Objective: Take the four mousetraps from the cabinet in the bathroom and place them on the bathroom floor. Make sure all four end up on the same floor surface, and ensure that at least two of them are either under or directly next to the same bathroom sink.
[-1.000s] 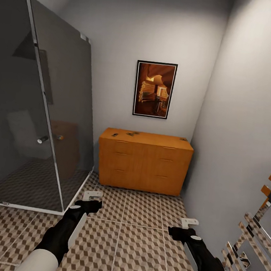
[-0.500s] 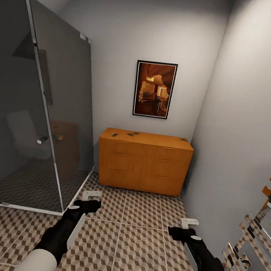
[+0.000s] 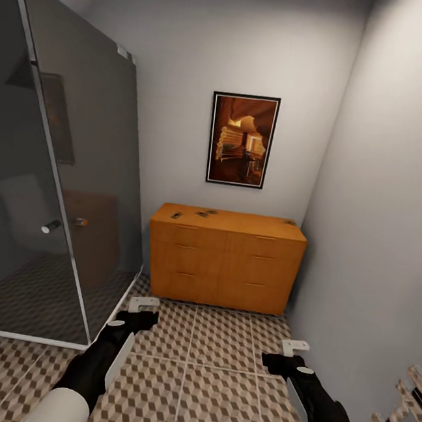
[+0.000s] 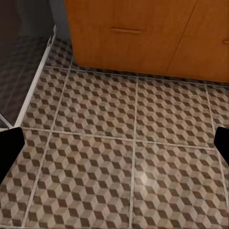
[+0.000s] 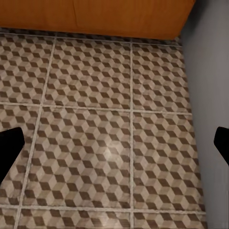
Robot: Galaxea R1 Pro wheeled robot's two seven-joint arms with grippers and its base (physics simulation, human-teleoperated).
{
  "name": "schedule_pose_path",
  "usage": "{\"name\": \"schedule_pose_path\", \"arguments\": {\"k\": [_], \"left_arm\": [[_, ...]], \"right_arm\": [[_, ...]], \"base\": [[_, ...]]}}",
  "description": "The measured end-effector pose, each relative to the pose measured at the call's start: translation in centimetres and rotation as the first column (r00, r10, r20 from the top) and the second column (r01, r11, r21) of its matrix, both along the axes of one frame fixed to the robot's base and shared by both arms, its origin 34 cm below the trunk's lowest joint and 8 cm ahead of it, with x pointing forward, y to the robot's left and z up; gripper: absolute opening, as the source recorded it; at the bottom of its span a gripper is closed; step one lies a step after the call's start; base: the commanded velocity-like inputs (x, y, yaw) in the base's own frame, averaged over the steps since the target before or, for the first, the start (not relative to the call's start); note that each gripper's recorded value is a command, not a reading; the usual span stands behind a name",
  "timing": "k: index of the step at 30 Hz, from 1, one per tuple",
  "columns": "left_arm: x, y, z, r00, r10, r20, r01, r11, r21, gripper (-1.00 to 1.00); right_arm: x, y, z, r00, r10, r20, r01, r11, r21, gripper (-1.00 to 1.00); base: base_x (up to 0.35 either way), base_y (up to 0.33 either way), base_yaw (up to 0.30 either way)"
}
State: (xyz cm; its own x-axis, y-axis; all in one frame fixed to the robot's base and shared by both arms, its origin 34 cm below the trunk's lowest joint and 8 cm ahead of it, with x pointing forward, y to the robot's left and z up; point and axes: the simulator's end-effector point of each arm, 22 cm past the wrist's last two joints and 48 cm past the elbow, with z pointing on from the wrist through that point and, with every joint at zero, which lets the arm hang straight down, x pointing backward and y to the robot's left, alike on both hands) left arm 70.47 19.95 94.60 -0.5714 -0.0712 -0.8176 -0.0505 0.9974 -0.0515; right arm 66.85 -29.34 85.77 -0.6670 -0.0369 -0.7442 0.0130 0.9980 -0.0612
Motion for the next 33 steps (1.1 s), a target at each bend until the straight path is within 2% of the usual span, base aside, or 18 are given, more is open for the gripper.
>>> {"name": "schedule_pose_path", "arguments": {"k": [16, 24, 32, 33], "left_arm": [[0.0, 0.5, 0.0, 1.0, 0.006, 0.0, -0.006, 1.0, 0.007, 1.0], [0.0, -0.1, 0.1, 1.0, 0.003, 0.002, -0.003, 1.0, 0.001, 1.0], [0.2, -0.3, 0.4, 1.0, 0.004, 0.008, -0.004, 1.0, -0.001, 1.0], [0.1, -0.5, 0.5, 1.0, -0.001, 0.006, 0.001, 1.0, -0.001, 1.0]], "right_arm": [[0.0, 0.0, 0.0, 1.0, 0.0, 0.0, 0.0, 1.0, -0.001, 1.0], [0.1, -0.2, 0.1, 1.0, 0.003, 0.002, -0.003, 1.0, -0.01, 1.0], [1.4, -0.5, 2.1, 0.999, 0.0, 0.052, 0.001, 1.0, -0.016, 1.0], [2.1, -0.6, 3.3, 0.997, 0.0, 0.079, 0.002, 1.0, -0.019, 1.0]], "base": [[0.325, 0.0, 0.0], [0.317, -0.03, 0.0], [0.194, -0.064, 0.0], [0.286, -0.098, 0.0]]}}
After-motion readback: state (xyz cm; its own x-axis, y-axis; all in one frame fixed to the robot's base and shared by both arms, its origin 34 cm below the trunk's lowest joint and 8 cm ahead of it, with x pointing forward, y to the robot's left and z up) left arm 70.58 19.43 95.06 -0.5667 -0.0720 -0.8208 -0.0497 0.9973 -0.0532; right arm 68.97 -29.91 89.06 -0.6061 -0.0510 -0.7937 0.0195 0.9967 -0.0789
